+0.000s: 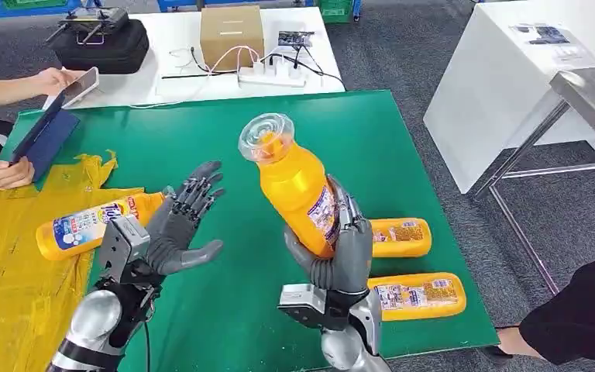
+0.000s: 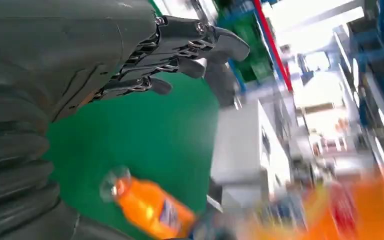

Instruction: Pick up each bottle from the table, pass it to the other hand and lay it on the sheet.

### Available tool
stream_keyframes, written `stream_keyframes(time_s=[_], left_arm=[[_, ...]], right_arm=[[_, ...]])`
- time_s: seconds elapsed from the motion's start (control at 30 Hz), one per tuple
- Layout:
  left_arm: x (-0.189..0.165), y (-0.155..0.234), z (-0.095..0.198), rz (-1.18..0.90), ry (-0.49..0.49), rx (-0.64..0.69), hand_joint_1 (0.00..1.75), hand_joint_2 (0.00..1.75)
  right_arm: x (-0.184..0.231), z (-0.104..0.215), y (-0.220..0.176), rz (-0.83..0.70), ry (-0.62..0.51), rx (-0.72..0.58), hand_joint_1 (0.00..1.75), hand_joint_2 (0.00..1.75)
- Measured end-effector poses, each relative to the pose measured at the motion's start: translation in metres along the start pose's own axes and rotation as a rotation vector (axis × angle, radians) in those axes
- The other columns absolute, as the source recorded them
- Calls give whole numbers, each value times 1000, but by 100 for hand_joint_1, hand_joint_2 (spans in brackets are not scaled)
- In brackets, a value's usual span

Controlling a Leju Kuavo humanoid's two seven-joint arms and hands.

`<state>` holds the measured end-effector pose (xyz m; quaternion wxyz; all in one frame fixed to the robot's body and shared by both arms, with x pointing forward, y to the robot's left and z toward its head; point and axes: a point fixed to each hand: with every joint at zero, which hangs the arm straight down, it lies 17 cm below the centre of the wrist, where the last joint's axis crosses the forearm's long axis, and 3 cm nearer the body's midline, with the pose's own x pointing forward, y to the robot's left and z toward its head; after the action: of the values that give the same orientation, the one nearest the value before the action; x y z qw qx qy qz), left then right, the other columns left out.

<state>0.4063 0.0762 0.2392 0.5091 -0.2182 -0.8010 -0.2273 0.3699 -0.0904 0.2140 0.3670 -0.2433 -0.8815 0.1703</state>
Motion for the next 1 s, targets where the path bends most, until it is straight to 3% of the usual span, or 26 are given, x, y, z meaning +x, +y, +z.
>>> stream_keyframes(time_s=[0.33, 0.63, 1.0], left_arm=[[8, -30, -2, 30, -38, -100, 0, 175], [19, -44, 2, 71, -85, -131, 0, 175], [19, -46, 3, 75, -86, -132, 0, 175]], right_arm=[[26, 0, 34, 45, -115, 117, 175, 175], [33, 17, 78, 10, -128, 259, 175, 175], [33, 27, 91, 10, -142, 308, 175, 175]])
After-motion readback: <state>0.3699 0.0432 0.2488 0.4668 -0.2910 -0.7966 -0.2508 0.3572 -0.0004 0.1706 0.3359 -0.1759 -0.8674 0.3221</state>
